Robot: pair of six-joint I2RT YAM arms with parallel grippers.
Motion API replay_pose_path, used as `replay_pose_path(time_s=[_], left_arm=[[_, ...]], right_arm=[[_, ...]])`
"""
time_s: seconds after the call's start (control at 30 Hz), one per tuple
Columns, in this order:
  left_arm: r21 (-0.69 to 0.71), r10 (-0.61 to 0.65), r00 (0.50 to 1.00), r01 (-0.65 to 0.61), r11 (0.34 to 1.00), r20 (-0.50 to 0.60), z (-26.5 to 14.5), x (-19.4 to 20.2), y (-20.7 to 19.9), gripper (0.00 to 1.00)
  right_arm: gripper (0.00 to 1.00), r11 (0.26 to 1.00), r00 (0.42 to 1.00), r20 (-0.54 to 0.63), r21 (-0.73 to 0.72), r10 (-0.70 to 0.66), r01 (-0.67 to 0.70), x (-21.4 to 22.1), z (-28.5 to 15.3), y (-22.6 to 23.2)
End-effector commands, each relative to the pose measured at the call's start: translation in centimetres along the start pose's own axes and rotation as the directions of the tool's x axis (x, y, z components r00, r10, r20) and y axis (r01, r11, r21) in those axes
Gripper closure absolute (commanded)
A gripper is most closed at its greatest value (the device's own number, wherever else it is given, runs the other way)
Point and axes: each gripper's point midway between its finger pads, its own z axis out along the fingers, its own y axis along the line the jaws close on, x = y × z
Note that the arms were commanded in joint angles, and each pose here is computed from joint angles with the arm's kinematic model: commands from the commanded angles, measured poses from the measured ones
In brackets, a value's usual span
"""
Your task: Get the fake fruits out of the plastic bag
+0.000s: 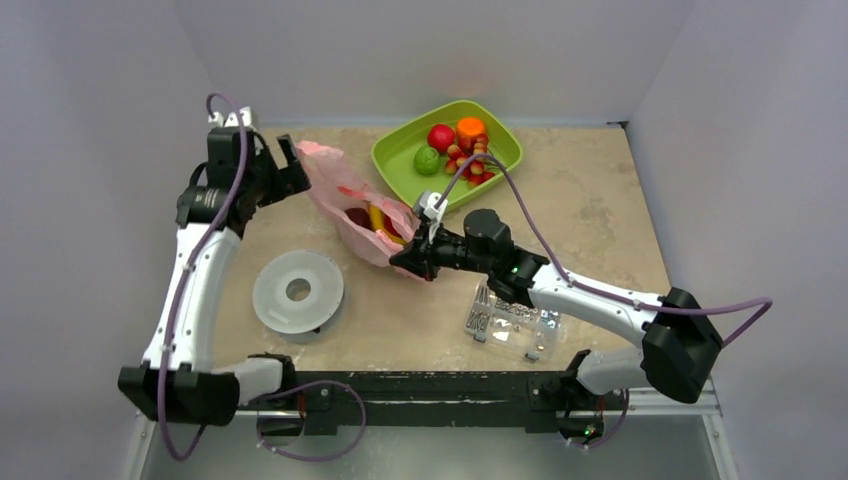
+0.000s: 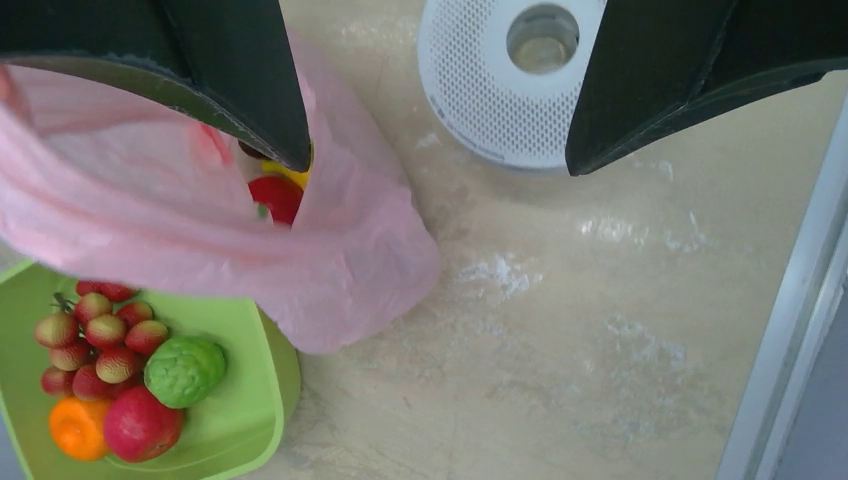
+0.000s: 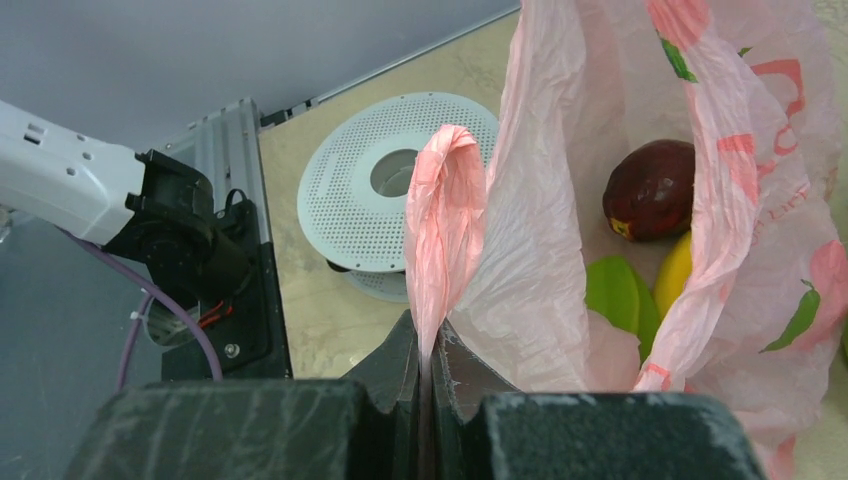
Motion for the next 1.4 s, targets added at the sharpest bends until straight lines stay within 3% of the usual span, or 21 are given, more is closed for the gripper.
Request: replay_pose_path(time_s=[0.0,0.17,0.33,0.6,0.67,0.77,0.93,1.03,1.1,1.23,1.37], left_arm=[[-0.001,-0.156,0.985,0.157,0.988,-0.078,-4.1,4.7,0.9,0.0],[0.242,-0.322,0.929,0.36,0.901,-0.182,-7.0,9.6,-2.6,0.0],[0.491,-0.453,0.841,0.541,0.683,-0.297,-7.4,10.4,-8.2,0.03],[0.416,-0.526,0.798,0.602,0.682,-0.292,-4.1,10.6,-11.1,0.0],[0.351,-0.565,0.773,0.634,0.689,-0.288,-2.8,11.2,-10.9,0.07],[0.289,-0.602,0.728,0.684,0.67,-0.329,-1.1,12.2,-11.3,0.3],[0.32,-0.556,0.799,0.601,0.732,-0.23,-0.1,11.8,-10.3,0.79],[0.342,-0.52,0.835,0.549,0.763,-0.179,-0.1,11.8,-9.6,1.0],[0.375,-0.486,0.855,0.517,0.77,-0.18,-0.2,11.8,-10.0,1.0],[0.393,-0.445,0.878,0.477,0.786,-0.176,-0.1,12.1,-9.9,1.0],[0.4,-0.41,0.897,0.441,0.803,-0.166,-0.1,12.2,-9.3,1.0]], right_arm=[[0.99,1.0,0.997,0.082,-0.021,0.012,-0.01,-2.6,-0.1,0.9],[0.99,1.0,0.997,0.08,-0.014,0.016,-0.015,-2.5,0.0,0.7],[0.99,1.0,0.997,0.08,-0.017,0.014,-0.012,-2.4,0.0,0.7],[0.99,1.0,0.997,0.075,-0.027,0.013,-0.011,-2.6,0.0,0.9],[0.99,0.999,0.997,0.076,-0.031,0.012,-0.009,-2.7,-0.1,1.1],[0.95,0.999,0.998,0.069,-0.031,-0.015,0.017,-2.4,0.0,1.7],[0.84,0.978,0.983,-0.028,0.096,-0.182,0.184,0.5,0.7,3.3],[0.71,0.966,0.971,-0.109,0.129,-0.212,0.225,3.9,0.6,3.8],[0.61,0.971,0.971,-0.148,0.126,-0.186,0.205,6.1,0.5,3.7],[0.51,0.968,0.955,-0.236,0.128,-0.181,0.216,10.0,0.1,3.9],[0.35,0.982,0.949,-0.277,0.069,-0.149,0.174,11.6,0.1,5.2]])
